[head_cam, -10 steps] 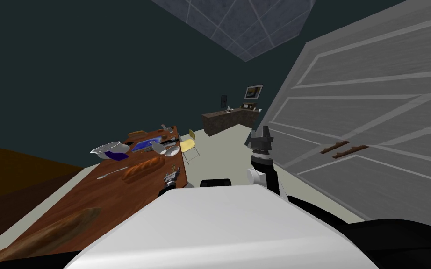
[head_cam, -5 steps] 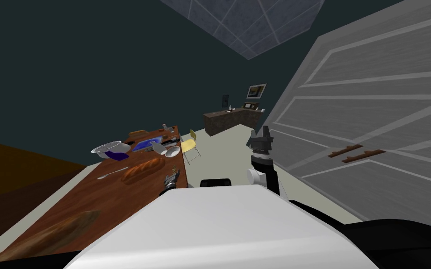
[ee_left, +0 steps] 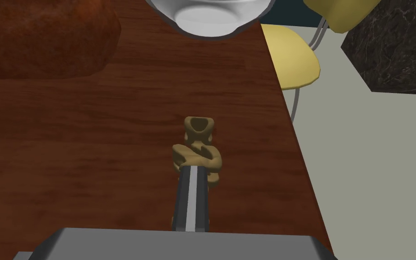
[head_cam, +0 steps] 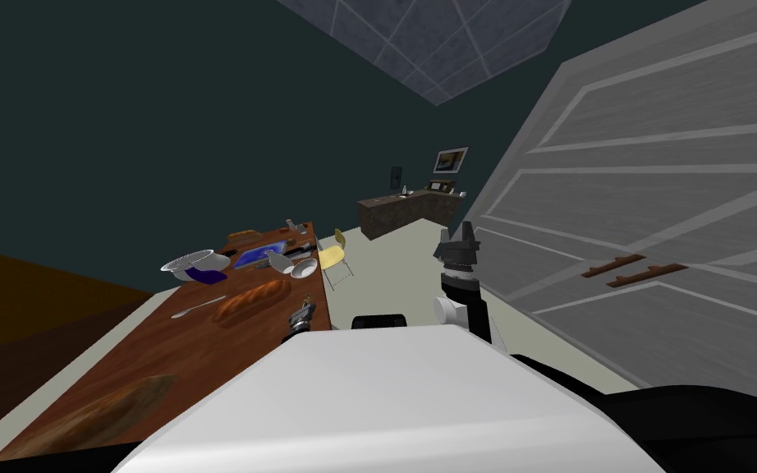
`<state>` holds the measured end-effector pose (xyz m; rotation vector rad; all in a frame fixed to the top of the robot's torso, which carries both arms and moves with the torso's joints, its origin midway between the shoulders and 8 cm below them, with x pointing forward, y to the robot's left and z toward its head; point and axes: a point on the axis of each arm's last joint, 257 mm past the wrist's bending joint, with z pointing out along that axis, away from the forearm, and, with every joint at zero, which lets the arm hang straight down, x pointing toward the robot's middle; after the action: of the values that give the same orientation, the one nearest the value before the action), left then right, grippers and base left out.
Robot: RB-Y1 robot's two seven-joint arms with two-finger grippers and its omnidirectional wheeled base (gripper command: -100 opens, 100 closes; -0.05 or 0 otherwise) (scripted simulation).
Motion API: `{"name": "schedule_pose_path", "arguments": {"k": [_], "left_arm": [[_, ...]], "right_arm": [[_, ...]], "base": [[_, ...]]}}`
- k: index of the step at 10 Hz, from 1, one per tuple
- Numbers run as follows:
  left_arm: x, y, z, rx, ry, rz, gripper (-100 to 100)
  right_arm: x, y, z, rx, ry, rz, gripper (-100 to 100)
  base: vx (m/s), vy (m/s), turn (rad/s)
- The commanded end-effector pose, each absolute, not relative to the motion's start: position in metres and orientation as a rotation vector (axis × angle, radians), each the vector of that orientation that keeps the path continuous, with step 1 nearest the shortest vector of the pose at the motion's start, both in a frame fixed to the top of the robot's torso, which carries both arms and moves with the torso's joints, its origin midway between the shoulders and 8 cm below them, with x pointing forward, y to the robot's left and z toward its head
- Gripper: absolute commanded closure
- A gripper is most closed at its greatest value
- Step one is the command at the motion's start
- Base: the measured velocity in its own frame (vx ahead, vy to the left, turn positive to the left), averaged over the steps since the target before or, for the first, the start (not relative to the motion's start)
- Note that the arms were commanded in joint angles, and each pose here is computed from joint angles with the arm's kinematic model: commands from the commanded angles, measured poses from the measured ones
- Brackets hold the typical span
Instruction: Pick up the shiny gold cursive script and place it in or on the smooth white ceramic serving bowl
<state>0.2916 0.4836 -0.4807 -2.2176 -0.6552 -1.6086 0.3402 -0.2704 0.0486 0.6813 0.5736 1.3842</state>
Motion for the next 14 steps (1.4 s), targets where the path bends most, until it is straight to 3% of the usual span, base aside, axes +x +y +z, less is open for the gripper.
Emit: {"name": "schedule_pose_path", "arguments": {"k": [1,2,4,14], "left_arm": [[0.292,0.484,-0.481,-2.218,-0.655,-1.609,100],[0.292,0.484,-0.481,-2.218,-0.655,-1.608,100],[0.289,0.496,-0.479,-2.22,-0.665,-1.592,-100],[0.265,0.625,-0.42,-2.177,-0.727,-1.488,-100]], "right_arm": [[0.34,-0.27,0.049,0.681,0.574,1.384,0],[0.34,-0.27,0.049,0.681,0.574,1.384,0],[0.34,-0.27,0.049,0.681,0.574,1.384,0],[0.34,-0.27,0.049,0.681,0.573,1.384,0]], "base": [[0.0,0.0,0.0],[0.0,0.0,0.0],[-0.007,-0.035,0.003],[0.045,-0.121,0.01]]}}
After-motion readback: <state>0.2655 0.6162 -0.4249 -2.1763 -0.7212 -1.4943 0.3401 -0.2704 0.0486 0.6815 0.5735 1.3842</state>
